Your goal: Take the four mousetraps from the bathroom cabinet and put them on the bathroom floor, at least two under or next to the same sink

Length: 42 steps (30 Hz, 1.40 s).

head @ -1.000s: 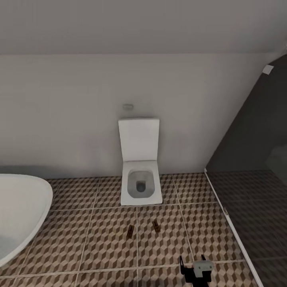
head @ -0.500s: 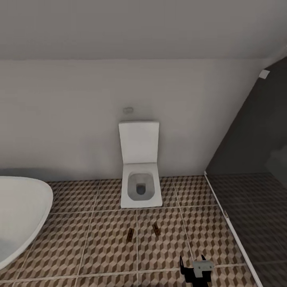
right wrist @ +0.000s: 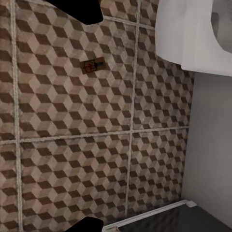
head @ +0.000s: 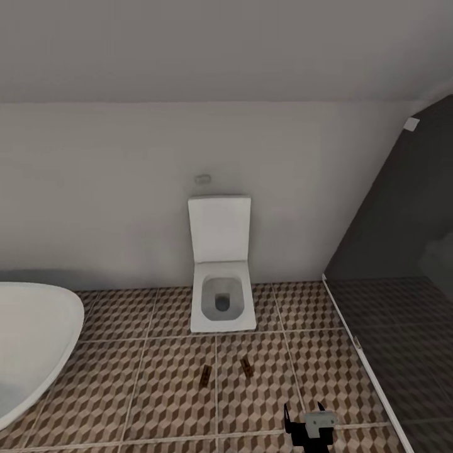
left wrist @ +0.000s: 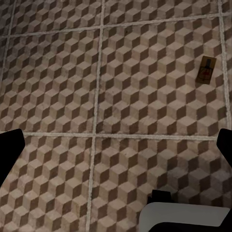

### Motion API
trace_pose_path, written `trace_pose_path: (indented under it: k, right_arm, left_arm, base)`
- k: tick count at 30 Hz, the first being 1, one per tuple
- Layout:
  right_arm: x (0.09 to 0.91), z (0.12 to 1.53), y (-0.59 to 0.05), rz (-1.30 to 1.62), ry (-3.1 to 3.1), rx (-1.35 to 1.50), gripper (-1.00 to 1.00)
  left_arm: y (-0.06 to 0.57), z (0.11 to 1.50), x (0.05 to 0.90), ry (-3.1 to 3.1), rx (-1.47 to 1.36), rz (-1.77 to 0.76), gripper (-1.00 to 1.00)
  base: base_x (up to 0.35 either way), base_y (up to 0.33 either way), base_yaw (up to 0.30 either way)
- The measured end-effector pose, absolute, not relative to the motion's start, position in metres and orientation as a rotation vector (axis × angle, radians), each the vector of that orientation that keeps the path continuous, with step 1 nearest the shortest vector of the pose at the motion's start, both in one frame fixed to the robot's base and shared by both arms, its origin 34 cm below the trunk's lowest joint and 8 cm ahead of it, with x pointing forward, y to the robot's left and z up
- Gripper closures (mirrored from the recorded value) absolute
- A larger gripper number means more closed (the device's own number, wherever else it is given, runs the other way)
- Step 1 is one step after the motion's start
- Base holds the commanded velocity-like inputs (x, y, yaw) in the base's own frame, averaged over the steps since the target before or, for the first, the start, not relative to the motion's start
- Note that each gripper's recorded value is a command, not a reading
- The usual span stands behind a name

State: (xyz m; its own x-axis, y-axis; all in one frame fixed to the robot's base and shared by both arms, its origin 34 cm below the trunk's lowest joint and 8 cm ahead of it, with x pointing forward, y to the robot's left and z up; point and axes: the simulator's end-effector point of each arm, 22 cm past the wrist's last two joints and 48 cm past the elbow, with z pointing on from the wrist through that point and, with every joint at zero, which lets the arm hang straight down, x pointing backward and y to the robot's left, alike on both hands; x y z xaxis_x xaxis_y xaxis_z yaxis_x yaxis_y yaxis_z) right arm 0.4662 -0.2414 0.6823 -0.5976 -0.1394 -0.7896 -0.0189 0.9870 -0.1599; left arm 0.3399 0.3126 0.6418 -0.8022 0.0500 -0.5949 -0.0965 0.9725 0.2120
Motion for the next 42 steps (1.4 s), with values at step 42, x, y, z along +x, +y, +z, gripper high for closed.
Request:
trace_pose_path:
  k: [42]
  right_arm:
    - [0.487,0.707,-0.241,-0.168,2.140,-0.103,-1.00]
  left_arm:
    - [0.308,0.655,0.356,2.435,-0.037,0.301,-1.00]
  base:
    - [0.000,0.000,0.000]
